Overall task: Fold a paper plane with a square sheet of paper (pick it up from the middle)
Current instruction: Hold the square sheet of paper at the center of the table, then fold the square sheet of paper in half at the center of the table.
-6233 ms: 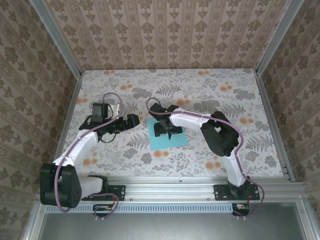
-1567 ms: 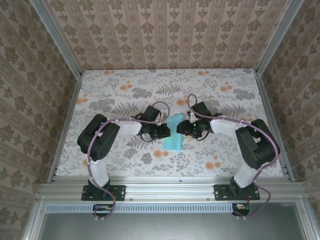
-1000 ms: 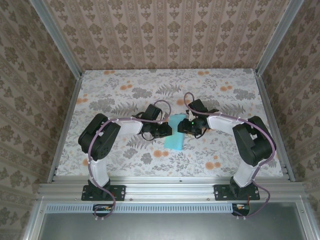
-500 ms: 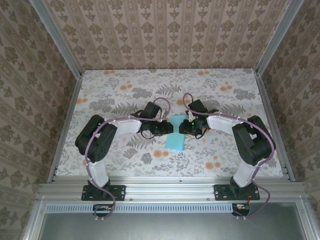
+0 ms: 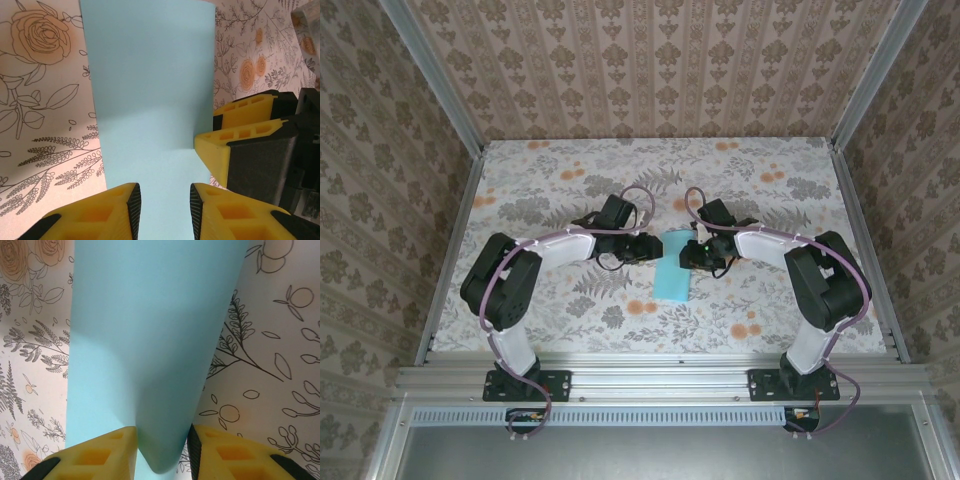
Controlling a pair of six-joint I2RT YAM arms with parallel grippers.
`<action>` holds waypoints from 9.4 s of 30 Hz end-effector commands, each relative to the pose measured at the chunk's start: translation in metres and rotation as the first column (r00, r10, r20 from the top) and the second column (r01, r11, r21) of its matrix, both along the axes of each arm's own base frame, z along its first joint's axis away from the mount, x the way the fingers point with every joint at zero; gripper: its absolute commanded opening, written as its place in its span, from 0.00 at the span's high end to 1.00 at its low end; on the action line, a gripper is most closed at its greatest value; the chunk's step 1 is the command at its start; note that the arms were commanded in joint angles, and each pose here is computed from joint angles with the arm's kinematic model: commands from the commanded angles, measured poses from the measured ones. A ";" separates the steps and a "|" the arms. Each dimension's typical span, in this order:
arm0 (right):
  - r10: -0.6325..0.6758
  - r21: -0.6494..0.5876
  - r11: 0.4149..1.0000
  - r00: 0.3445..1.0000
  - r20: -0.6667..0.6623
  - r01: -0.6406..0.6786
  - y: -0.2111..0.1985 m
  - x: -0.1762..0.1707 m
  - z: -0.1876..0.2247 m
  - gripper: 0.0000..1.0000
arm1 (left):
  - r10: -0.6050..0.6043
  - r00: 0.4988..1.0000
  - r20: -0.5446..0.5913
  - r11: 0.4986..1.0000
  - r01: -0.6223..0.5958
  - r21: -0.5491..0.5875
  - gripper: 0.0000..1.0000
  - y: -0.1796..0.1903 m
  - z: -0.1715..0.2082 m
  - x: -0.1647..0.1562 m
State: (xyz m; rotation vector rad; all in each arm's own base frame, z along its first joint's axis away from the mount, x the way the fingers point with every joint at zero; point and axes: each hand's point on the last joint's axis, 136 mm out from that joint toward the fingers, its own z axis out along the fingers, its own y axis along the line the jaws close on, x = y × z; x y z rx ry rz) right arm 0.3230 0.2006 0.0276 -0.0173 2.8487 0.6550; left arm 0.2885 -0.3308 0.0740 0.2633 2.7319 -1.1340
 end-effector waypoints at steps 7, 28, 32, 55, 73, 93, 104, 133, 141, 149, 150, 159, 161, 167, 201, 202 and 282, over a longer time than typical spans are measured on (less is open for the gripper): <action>0.001 -0.004 1.000 0.999 -0.046 -0.001 -0.010 -0.012 -0.013 0.64 | -0.018 1.000 0.024 1.000 0.018 -0.006 0.65 0.000 0.009 0.008; -0.106 0.036 0.993 0.991 -0.085 0.110 -0.014 -0.006 -0.015 0.64 | -0.028 1.000 0.000 1.000 0.028 -0.012 0.66 -0.003 0.000 0.009; -0.119 0.040 0.992 0.989 -0.083 0.123 -0.014 -0.006 -0.012 0.64 | -0.034 0.999 -0.006 0.999 0.034 -0.014 0.67 -0.004 -0.002 0.008; -0.064 -0.005 0.998 0.993 -0.101 0.064 -0.020 -0.015 -0.018 0.64 | -0.028 1.000 0.003 1.000 0.028 -0.003 0.67 0.002 0.001 0.014; -0.073 -0.054 0.996 0.987 -0.143 0.065 -0.023 -0.018 -0.027 0.62 | -0.021 1.000 -0.001 1.000 0.021 -0.005 0.67 0.004 0.001 0.015; -0.048 -0.096 0.995 0.985 -0.165 0.032 -0.019 -0.021 -0.034 0.61 | -0.021 1.000 -0.003 1.000 0.021 -0.007 0.67 0.004 0.000 0.015; -0.045 -0.123 0.992 0.983 -0.175 0.024 -0.019 -0.021 -0.038 0.60 | -0.024 1.000 -0.008 1.000 0.024 -0.006 0.67 0.005 -0.002 0.013; -0.052 -0.130 0.991 0.982 -0.181 0.029 -0.019 -0.022 -0.042 0.60 | -0.027 0.999 -0.023 1.000 0.027 -0.007 0.71 -0.032 -0.022 0.022; -0.049 -0.136 0.990 0.981 -0.187 0.024 -0.021 -0.024 -0.045 0.60 | -0.015 1.000 -0.024 1.000 0.015 0.007 0.72 -0.032 -0.029 0.025; -0.049 -0.145 0.989 0.980 -0.193 0.021 -0.022 -0.024 -0.048 0.60 | -0.019 0.999 -0.029 1.000 0.019 0.003 0.73 -0.034 -0.031 0.025; -0.048 -0.144 0.989 0.980 -0.194 0.020 -0.021 -0.024 -0.048 0.60 | -0.020 0.999 -0.031 1.000 0.020 0.003 0.72 -0.035 -0.031 0.024; -0.046 -0.149 0.989 0.978 -0.201 0.016 -0.022 -0.024 -0.051 0.60 | -0.032 0.999 -0.039 0.999 0.032 0.000 0.73 -0.039 -0.034 0.022; -0.046 -0.149 0.989 0.978 -0.202 0.016 -0.022 -0.024 -0.051 0.60 | -0.035 0.999 -0.042 0.999 0.035 -0.001 0.73 -0.040 -0.034 0.021; -0.034 -0.150 0.989 0.979 -0.200 0.003 -0.022 -0.025 -0.050 0.60 | -0.039 0.998 -0.047 0.999 0.039 0.002 0.72 -0.040 -0.036 0.019; -0.019 -0.152 0.988 0.980 -0.198 -0.011 -0.022 -0.025 -0.050 0.60 | -0.060 0.994 -0.095 0.986 0.073 0.147 0.77 -0.020 -0.074 0.001; -0.020 -0.152 0.988 0.980 -0.198 -0.011 -0.022 -0.025 -0.050 0.60 | -0.059 0.994 -0.095 0.984 0.074 0.165 0.78 -0.017 -0.077 0.000; -0.197 0.137 0.969 0.977 -0.086 0.207 -0.023 0.036 -0.032 0.94 | -0.095 0.983 -0.155 0.915 0.147 0.375 0.80 0.022 -0.140 -0.022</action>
